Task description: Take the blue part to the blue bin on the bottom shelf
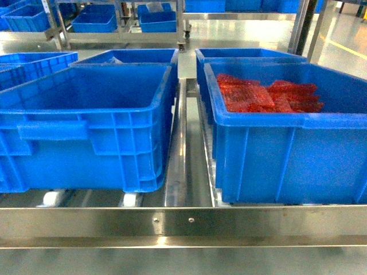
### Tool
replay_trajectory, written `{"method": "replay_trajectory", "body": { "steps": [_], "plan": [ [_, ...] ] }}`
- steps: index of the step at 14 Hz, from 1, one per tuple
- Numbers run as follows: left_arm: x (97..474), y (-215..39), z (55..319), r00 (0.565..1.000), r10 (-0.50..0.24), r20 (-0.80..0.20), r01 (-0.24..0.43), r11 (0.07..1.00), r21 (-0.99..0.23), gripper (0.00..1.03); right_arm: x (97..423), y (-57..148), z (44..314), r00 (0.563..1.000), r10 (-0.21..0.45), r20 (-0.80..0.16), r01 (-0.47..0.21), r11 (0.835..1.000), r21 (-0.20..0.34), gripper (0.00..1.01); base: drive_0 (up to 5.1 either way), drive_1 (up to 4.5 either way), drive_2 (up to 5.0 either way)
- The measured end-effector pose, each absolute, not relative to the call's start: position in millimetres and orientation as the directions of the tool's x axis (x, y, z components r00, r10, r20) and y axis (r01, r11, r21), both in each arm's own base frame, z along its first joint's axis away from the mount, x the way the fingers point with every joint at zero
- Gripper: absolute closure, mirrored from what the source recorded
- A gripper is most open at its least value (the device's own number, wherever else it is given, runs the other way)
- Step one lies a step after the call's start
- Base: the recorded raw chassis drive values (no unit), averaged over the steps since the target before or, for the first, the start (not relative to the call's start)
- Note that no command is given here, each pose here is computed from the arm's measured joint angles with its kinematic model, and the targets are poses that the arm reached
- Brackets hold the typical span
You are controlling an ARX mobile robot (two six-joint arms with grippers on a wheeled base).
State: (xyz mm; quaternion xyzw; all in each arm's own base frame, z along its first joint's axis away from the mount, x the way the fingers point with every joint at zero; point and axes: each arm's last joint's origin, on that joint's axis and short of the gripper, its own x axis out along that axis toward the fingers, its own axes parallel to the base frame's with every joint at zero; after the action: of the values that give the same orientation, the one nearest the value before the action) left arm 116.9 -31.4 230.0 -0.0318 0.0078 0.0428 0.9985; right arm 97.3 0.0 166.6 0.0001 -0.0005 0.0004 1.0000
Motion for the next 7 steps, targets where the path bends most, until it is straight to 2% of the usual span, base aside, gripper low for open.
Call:
{"method": "replay_trajectory", "body": {
  "steps": [7],
  "plan": [
    [116.9,-31.4,229.3,0.996,0.085,-0.02,-0.086,0.994,-0.062,0.6,97.3,0.0,166.6,1.0,0.0,0.001,0.0,1.0,0.0,0.03,0.0,0.0,0.0]
  ]
}}
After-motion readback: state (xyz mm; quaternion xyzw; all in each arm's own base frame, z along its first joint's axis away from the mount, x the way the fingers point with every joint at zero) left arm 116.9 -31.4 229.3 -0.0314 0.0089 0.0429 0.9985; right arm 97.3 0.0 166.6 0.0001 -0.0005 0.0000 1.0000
